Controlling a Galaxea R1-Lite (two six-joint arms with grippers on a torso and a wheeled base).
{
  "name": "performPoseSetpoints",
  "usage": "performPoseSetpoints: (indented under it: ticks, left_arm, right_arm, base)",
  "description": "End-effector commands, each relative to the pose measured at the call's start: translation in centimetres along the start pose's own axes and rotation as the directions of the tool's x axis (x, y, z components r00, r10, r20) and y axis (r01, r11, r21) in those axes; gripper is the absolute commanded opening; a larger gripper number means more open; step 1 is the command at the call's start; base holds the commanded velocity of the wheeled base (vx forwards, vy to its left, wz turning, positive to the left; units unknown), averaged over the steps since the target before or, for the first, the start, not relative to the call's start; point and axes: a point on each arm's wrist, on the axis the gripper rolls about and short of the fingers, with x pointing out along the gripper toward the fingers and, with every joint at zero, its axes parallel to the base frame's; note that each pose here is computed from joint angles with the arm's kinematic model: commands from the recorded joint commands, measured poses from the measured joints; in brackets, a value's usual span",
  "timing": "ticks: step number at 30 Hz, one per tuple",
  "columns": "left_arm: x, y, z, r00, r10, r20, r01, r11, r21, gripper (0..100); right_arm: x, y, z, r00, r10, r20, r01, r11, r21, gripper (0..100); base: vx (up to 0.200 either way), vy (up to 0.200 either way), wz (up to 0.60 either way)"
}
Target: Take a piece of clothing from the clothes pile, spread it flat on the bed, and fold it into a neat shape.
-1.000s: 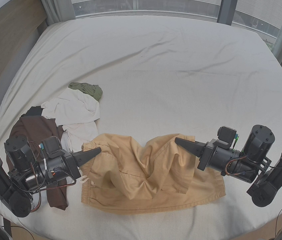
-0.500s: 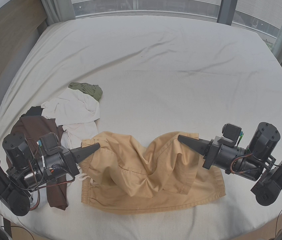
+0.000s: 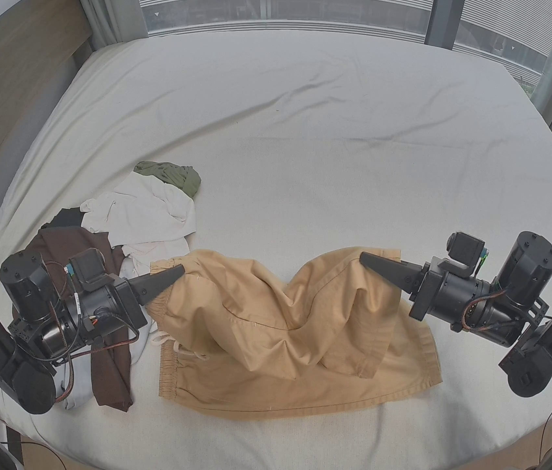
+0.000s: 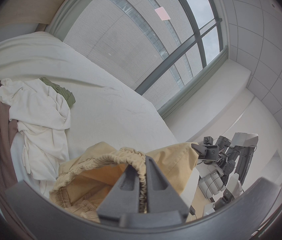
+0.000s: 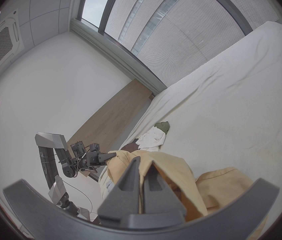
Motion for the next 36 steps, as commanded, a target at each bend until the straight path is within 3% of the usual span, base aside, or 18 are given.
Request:
performPoseSetpoints:
  ticks: [1,10,36]
  left_arm:
    - [-0.1,0.2,0.3,1.0,0.006,0.012,-0.006,1.0,0.005,0]
    - [-0.4,0.3,1.8,0.998,0.011,0.07,-0.007,0.998,-0.055,0]
    - [-1.0,1.8,2.7,0.992,0.066,0.108,-0.061,0.997,-0.046,0]
  right_arm:
    - [-0.1,-0.2,0.5,1.0,-0.006,0.017,0.006,1.0,0.005,0]
    - [-0.8,-0.9,2.0,0.998,-0.013,0.057,0.01,0.999,0.042,0]
    - [-2.4,-3.4,4.4,0.989,-0.072,0.127,0.068,0.997,0.038,0]
  base:
    - [0.0,0.0,0.0]
    - [0.0,0.0,0.0]
    - [0.0,0.0,0.0]
